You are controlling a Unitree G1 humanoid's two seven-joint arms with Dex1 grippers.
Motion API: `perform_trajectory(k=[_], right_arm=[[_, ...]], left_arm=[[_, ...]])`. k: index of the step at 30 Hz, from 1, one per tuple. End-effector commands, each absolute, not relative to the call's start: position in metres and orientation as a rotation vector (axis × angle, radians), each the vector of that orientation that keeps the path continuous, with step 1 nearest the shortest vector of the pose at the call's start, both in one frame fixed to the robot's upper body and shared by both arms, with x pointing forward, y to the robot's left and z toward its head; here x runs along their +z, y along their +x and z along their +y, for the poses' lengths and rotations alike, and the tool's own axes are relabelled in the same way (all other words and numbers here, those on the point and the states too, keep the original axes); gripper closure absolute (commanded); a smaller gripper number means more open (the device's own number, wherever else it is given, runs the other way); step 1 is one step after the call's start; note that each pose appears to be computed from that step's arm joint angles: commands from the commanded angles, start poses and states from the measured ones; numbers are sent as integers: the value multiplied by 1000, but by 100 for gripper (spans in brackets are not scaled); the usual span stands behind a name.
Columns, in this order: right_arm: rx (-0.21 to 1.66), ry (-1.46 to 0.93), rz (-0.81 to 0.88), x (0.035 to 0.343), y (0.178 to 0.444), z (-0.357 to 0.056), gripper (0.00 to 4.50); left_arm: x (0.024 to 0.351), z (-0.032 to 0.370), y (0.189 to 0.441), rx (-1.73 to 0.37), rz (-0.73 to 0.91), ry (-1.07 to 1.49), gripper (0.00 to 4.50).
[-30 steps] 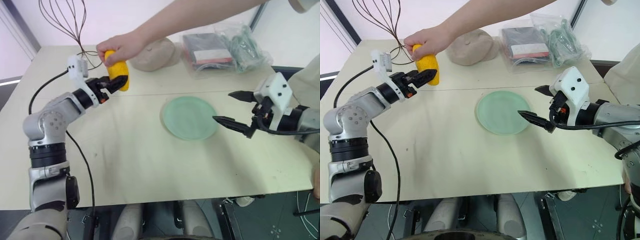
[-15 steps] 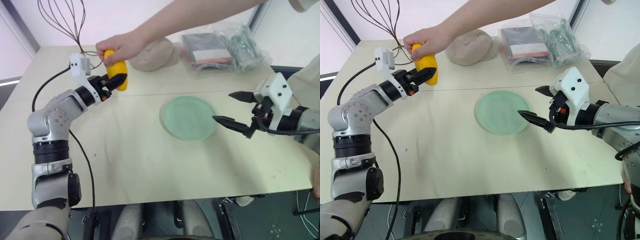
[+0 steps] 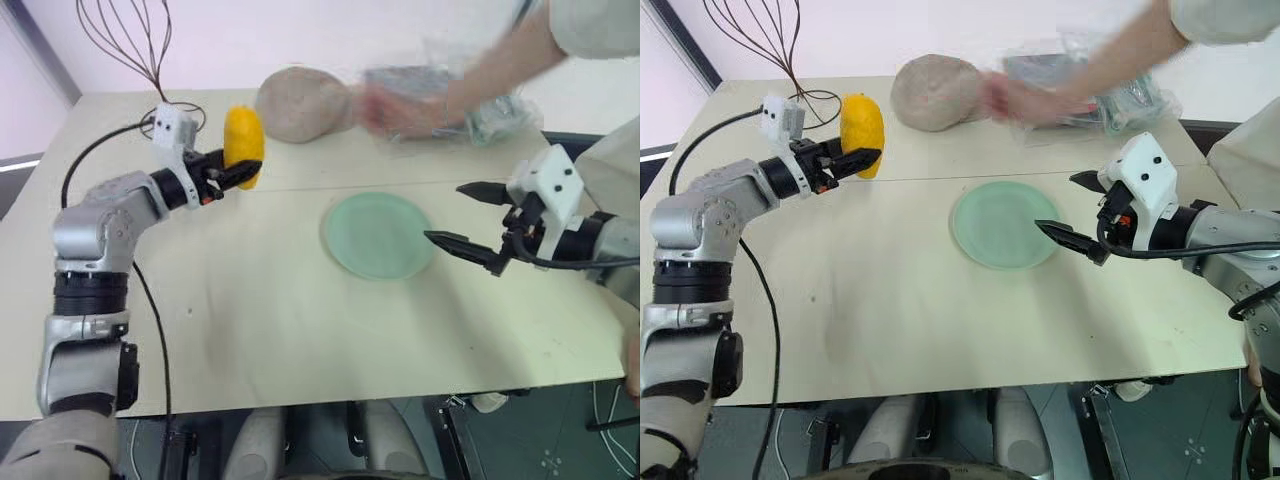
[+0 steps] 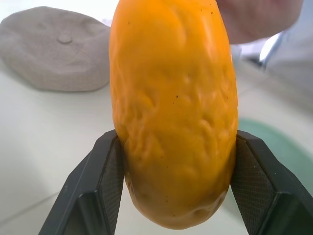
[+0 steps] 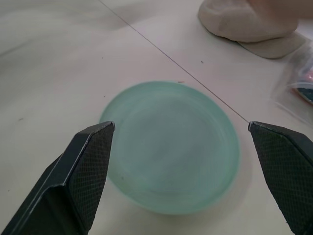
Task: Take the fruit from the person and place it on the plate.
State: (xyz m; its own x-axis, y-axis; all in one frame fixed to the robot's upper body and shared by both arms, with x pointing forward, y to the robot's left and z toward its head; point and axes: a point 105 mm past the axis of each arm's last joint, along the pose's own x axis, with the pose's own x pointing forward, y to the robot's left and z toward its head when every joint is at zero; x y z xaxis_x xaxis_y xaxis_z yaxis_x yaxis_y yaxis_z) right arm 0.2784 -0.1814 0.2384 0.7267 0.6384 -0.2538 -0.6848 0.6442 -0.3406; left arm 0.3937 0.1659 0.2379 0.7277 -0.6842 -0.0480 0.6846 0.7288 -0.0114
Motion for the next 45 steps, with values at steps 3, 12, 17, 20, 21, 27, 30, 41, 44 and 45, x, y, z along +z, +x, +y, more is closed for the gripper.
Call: perform_trajectory(k=[3,12,17,20,21,27,30,41,44,45], right_arm=[[762,-462,55,249,277,-177,0],[747,-464,57,247,275,-178,0],[735,-459,58,244,273,-178,0],[730,-457,59,243,271,-178,0],[729,-455,60,243,271,-178,0],[713,-453,67,241,267,-180,0],[705,-453,70,241,266,-181,0],[683,-450,73,241,262,-183,0],[680,-449,75,240,261,-183,0],[679,-448,75,240,261,-183,0]], left_arm=[[282,144,401,-915,-53,178,203],[269,80,395,-1250,27,272,203],[251,50,393,-1364,100,296,203],[239,36,398,-1370,137,314,203],[235,31,400,-1373,147,316,203],[202,4,405,-1354,242,352,203],[188,-5,402,-1368,274,358,203],[158,-17,395,-1400,353,435,16],[156,-18,394,-1405,355,444,7],[156,-18,394,-1406,354,444,7]])
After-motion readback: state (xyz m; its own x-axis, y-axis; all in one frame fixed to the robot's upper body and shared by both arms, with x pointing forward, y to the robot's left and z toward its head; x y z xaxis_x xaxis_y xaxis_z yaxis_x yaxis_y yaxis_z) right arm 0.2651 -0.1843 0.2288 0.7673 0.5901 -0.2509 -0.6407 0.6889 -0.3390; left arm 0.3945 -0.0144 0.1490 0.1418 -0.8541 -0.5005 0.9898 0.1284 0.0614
